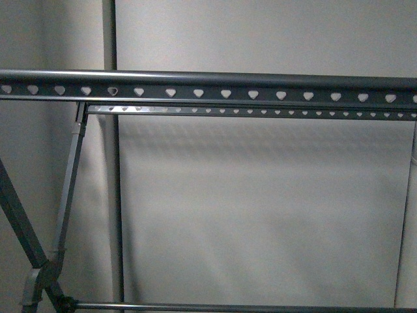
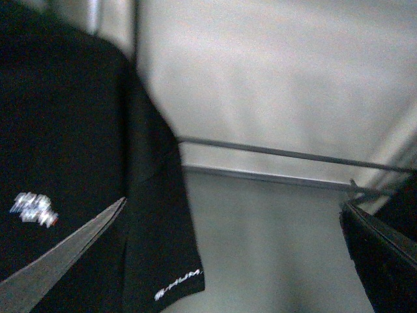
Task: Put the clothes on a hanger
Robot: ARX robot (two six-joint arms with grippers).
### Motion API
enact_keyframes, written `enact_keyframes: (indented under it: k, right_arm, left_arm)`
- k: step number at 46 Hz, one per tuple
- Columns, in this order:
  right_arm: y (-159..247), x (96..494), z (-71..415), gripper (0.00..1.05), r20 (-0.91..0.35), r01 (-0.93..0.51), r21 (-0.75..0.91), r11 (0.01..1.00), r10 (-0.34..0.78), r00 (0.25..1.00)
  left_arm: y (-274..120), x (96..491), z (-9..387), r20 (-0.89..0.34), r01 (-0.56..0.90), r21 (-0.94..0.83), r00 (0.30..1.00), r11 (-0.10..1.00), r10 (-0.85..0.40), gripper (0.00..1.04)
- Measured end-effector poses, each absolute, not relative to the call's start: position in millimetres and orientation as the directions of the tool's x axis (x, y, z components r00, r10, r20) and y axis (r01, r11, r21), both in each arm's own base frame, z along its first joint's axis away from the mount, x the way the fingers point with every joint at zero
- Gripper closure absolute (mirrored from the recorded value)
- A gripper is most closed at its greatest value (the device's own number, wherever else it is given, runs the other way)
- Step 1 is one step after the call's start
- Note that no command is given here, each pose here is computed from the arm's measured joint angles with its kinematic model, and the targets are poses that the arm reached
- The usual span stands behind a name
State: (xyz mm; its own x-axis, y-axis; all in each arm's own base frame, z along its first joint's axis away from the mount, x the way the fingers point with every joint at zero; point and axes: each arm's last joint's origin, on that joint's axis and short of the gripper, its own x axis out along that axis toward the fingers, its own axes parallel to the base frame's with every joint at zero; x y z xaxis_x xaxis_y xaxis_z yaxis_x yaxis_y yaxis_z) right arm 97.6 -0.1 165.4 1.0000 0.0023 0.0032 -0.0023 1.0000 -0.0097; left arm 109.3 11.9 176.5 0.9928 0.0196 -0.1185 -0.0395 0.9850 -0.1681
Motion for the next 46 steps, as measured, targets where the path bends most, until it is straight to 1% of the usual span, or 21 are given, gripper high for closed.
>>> enact_keyframes:
  k: [5,6,8,11,17,23,28,35,36,38,39,40,42,45,46]
  right_arm:
    - [-0.2,97.6,165.4,0.07,0.003,0.001,-0.01,1.0,-0.001,1.0]
    - [-0.2,97.6,165.4,0.07,0.003,0.001,-0.01,1.0,-0.001,1.0]
    - [-0.2,97.6,165.4,0.07,0.003,0.002,-0.01,1.0,-0.002,1.0]
    - [-0.2,97.6,165.4,0.07,0.003,0.001,-0.01,1.0,-0.001,1.0]
    - [-0.2,97.6,165.4,0.07,0.003,0.001,-0.01,1.0,-0.001,1.0]
    - [-0.2,97.6,165.4,0.07,0.003,0.001,-0.01,1.0,-0.001,1.0]
    - [-0.2,97.6,165.4,0.07,0.003,0.001,-0.01,1.0,-0.001,1.0]
    - [-0.2,97.6,165.6,0.07,0.004,0.001,-0.01,1.0,-0.001,1.0]
    - [-0.2,97.6,165.4,0.07,0.003,0.001,-0.01,1.0,-0.001,1.0]
    - [-0.2,97.6,165.4,0.07,0.003,0.001,-0.01,1.0,-0.001,1.0]
    - [-0.2,97.6,165.4,0.07,0.003,0.001,-0.01,1.0,-0.001,1.0]
    - [-0.2,97.6,165.4,0.07,0.003,0.001,-0.01,1.0,-0.001,1.0]
    - [-0.2,97.6,165.4,0.07,0.003,0.001,-0.01,1.0,-0.001,1.0]
    - [-0.2,97.6,165.4,0.07,0.003,0.001,-0.01,1.0,-0.001,1.0]
    - [-0.2,97.6,165.4,0.07,0.003,0.001,-0.01,1.0,-0.001,1.0]
  left_arm:
    - [28.0,130.4,195.9,-0.239,-0.277,-0.32,0.949,0.906,0.206,0.07]
    - [29.0,133.3,198.1,-0.251,-0.292,-0.326,0.944,0.899,0.216,0.07]
    - [32.4,144.9,206.3,-0.295,-0.364,-0.378,0.919,0.851,0.262,0.07]
    - [34.0,159.5,214.4,-0.325,-0.427,-0.422,0.895,0.8,0.307,0.07]
    - [32.9,183.2,227.2,-0.338,-0.492,-0.472,0.868,0.731,0.365,0.07]
    - [37.5,218.3,239.5,-0.366,-0.574,-0.511,0.819,0.64,0.442,0.07]
    - [52.2,251.0,243.0,-0.402,-0.649,-0.519,0.76,0.556,0.511,0.07]
    - [71.7,285.0,237.4,-0.448,-0.719,-0.495,0.692,0.488,0.566,0.07]
    - [74.3,290.8,236.1,-0.459,-0.731,-0.484,0.681,0.482,0.571,0.08]
    - [76.4,299.0,233.8,-0.469,-0.742,-0.471,0.668,0.477,0.578,0.16]
    - [76.5,299.7,233.7,-0.469,-0.742,-0.471,0.669,0.478,0.576,0.17]
    - [77.1,302.5,233.2,-0.472,-0.741,-0.469,0.67,0.48,0.573,0.22]
    - [77.3,305.0,233.1,-0.473,-0.741,-0.468,0.671,0.482,0.571,0.27]
    - [76.2,307.9,233.4,-0.481,-0.722,-0.478,0.692,0.501,0.538,0.37]
    - [76.2,307.9,233.6,-0.482,-0.721,-0.478,0.693,0.502,0.536,0.39]
